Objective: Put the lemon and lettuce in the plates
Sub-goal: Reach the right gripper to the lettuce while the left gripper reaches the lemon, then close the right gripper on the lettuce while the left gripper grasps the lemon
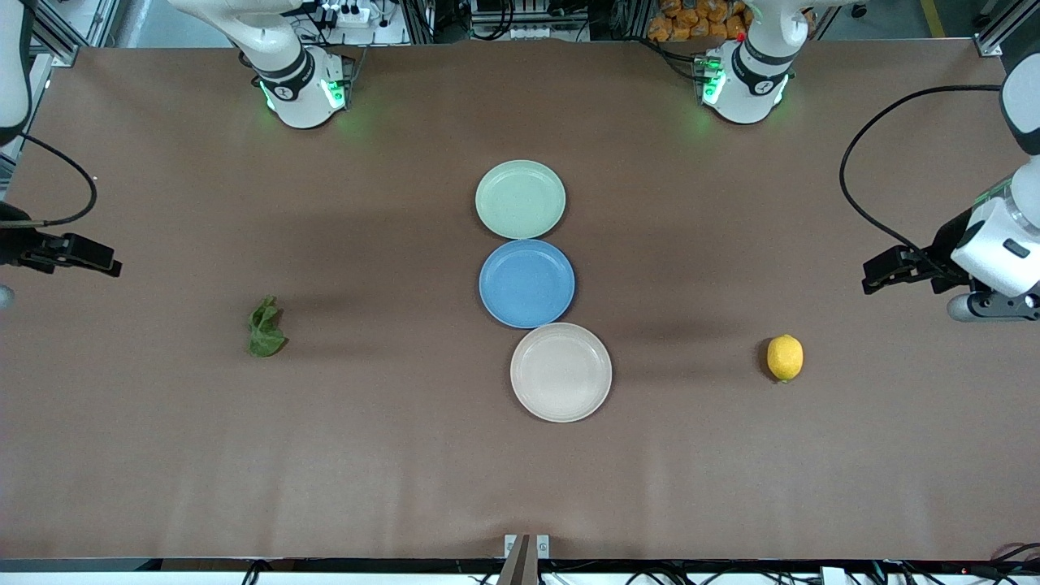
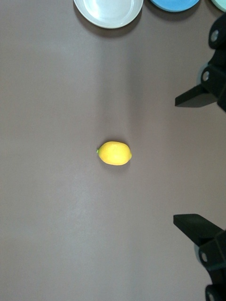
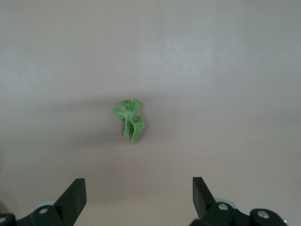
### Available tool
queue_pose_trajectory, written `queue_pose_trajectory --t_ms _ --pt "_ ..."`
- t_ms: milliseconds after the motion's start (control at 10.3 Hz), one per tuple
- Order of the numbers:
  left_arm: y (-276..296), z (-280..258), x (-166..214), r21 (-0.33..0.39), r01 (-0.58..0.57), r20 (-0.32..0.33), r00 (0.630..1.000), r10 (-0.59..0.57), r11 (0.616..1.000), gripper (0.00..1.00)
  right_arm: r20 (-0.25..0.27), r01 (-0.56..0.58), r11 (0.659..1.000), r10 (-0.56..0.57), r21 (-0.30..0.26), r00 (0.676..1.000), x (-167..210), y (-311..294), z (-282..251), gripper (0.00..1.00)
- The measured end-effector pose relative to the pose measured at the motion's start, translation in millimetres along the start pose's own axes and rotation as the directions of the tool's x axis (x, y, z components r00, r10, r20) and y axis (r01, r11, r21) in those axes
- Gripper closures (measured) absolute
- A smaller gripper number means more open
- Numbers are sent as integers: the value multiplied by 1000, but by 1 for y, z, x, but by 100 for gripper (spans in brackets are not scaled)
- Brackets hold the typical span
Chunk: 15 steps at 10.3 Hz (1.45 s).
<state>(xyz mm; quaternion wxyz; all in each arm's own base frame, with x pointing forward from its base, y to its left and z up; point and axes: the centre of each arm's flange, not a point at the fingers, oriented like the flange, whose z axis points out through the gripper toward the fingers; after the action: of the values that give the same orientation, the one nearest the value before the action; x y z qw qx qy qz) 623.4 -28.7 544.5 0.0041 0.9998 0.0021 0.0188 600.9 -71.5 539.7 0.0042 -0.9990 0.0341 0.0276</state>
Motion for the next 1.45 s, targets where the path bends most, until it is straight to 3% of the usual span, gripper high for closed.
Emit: queue_pose_trajectory --t_ms 194,388,873,1164,1455 --pt "1 11 10 -4 -2 -25 1000 2 1000 0 -4 -1 1000 1 2 1000 6 0 30 0" --pt "2 27 18 -7 -2 -33 999 2 1000 0 25 -1 1000 1 2 1000 12 -1 60 0" --pt "0 117 31 -13 1 13 1000 -1 1000 0 88 14 1000 -13 -10 996 35 -12 128 0" --pt "-2 165 27 -16 5 -2 1000 -5 1000 0 116 30 999 -27 -22 993 50 -21 183 0" --pt "-7 230 21 -22 14 13 1000 -14 1000 0 162 30 1000 -31 9 986 55 -36 227 0"
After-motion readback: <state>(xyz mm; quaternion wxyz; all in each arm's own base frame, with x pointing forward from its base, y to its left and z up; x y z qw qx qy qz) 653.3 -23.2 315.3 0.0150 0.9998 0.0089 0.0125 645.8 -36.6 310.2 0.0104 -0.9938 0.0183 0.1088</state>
